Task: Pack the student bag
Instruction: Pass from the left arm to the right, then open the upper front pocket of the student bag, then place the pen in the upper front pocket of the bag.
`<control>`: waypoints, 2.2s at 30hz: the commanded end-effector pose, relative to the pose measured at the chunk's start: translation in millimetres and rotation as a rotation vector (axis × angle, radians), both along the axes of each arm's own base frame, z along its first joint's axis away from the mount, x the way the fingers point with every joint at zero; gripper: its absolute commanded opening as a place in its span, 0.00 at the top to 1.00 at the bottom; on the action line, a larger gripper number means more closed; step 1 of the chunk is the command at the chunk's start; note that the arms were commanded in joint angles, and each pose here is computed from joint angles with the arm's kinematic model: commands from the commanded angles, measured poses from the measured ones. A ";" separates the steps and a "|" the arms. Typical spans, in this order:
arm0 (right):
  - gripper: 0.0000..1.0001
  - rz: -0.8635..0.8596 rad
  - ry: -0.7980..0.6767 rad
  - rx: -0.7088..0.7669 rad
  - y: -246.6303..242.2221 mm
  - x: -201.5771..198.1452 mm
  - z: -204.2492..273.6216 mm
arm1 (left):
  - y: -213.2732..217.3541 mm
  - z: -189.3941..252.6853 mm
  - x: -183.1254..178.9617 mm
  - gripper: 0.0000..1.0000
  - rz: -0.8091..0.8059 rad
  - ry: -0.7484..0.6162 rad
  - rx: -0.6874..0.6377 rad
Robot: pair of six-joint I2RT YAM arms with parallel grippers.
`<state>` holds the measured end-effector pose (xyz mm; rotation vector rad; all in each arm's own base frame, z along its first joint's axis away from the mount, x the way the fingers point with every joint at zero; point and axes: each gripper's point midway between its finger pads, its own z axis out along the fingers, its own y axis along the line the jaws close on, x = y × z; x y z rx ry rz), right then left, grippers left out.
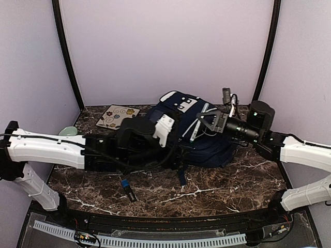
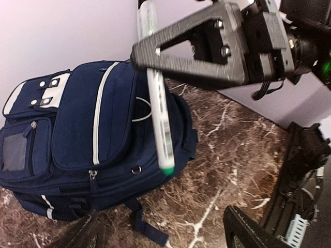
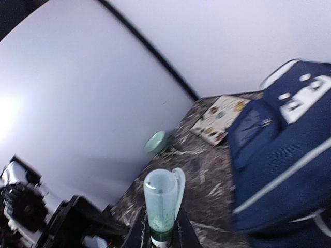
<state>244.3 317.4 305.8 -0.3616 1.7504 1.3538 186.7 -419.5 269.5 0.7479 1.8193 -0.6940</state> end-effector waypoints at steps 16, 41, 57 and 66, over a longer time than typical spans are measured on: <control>1.00 -0.571 0.181 0.203 -169.1 122.8 -61.8 | -69.3 -67.9 177.4 0.21 0.125 -0.088 0.464; 0.55 -0.468 0.285 0.057 -54.9 180.6 -114.9 | -77.9 0.0 175.6 1.00 0.062 -0.141 0.258; 0.00 -0.621 0.157 -0.648 -120.4 159.2 -101.7 | -72.1 -17.3 177.1 1.00 0.074 -0.077 0.261; 0.00 -0.606 0.017 -0.684 -129.8 146.8 -57.0 | -71.2 -19.6 173.6 0.98 0.056 -0.057 0.275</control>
